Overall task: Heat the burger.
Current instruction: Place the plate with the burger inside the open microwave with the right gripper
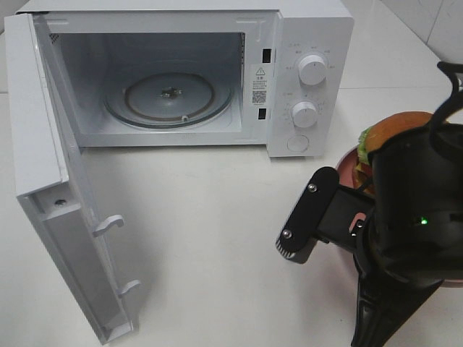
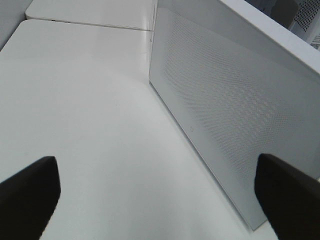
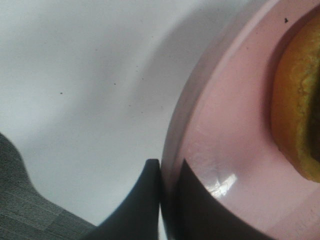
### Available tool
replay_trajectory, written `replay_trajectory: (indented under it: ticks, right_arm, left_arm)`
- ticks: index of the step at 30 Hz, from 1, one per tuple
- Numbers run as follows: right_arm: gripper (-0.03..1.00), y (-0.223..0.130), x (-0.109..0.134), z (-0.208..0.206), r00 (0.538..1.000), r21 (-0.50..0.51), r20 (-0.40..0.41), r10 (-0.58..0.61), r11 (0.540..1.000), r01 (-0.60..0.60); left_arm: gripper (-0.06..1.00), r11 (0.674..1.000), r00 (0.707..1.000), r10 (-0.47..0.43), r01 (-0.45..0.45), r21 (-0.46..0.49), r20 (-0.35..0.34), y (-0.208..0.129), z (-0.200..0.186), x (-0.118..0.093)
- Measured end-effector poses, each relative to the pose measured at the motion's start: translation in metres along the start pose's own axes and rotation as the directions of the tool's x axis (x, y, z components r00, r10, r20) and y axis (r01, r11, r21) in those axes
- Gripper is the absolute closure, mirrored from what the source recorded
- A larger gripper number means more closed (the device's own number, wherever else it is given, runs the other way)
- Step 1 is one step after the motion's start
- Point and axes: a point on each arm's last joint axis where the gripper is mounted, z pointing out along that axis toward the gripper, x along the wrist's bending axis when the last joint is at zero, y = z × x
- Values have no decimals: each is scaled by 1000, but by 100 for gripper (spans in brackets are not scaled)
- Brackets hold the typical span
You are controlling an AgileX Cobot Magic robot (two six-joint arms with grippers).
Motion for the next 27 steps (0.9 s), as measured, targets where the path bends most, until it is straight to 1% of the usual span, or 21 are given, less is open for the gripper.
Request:
replay_trajectory:
  ticks: [1,4,6,7,9,10,11,13,14,15,16,18,19,20,22,23,24,26,27]
  right_arm:
    - [94,0,5,-3,999,-13,2,-34,999,34]
    - [94,0,8,-5,999,-20,4,-52,998,52]
    - [94,-1,20,-12,993,-51,8,-120,991,120]
    - [94,-1,20,-12,993,-51,8,-120,991,120]
    - [94,-2,27,-16,986,-70,13,-167,983,168]
    - [94,-2,27,-16,986,-70,13,-167,983,168]
    - [94,-2,31,-18,978,-80,17,-206,975,207]
    - [94,-3,34,-20,974,-87,20,-225,970,225]
    - [94,-3,38,-22,962,-102,24,-271,957,272]
    - [94,-3,38,-22,962,-102,24,-271,957,272]
    - [94,-3,41,-23,949,-116,27,-315,942,315]
    - [94,-3,42,-24,944,-123,26,-329,936,330]
    - [94,-2,43,-24,930,-132,28,-366,921,366]
    - [94,-2,43,-24,930,-132,28,-366,921,366]
    - [93,-1,44,-24,910,-140,32,-414,900,414]
    - [93,-1,44,-24,910,-140,32,-414,900,414]
    - [93,-1,44,-24,893,-147,35,-449,882,449]
    - [93,0,45,-25,888,-153,35,-459,875,459]
    - [93,1,46,-25,872,-169,36,-489,857,487]
  left_arm:
    - [-3,1000,1000,0,0,0,0,0,0,0]
    - [-3,1000,1000,0,0,0,0,0,0,0]
    - [-3,1000,1000,0,0,0,0,0,0,0]
    - [-3,1000,1000,0,0,0,0,0,0,0]
    - [-3,1000,1000,0,0,0,0,0,0,0]
    - [-3,1000,1000,0,0,0,0,0,0,0]
    - [-3,1000,1000,0,0,0,0,0,0,0]
    - [-3,1000,1000,0,0,0,0,0,0,0]
    - [-3,1000,1000,0,0,0,0,0,0,0]
    - [-3,1000,1000,0,0,0,0,0,0,0]
    - [-3,1000,1000,0,0,0,0,0,0,0]
    - [-3,1000,1000,0,0,0,0,0,0,0]
    - [-3,1000,1000,0,0,0,0,0,0,0]
    - [-3,1000,1000,0,0,0,0,0,0,0]
    - [-3,1000,1000,0,0,0,0,0,0,0]
    - [-3,1000,1000,0,0,0,0,0,0,0]
    - [-3,1000,1000,0,0,0,0,0,0,0]
    - [-3,1000,1000,0,0,0,0,0,0,0]
    - [-3,1000,1000,0,0,0,0,0,0,0]
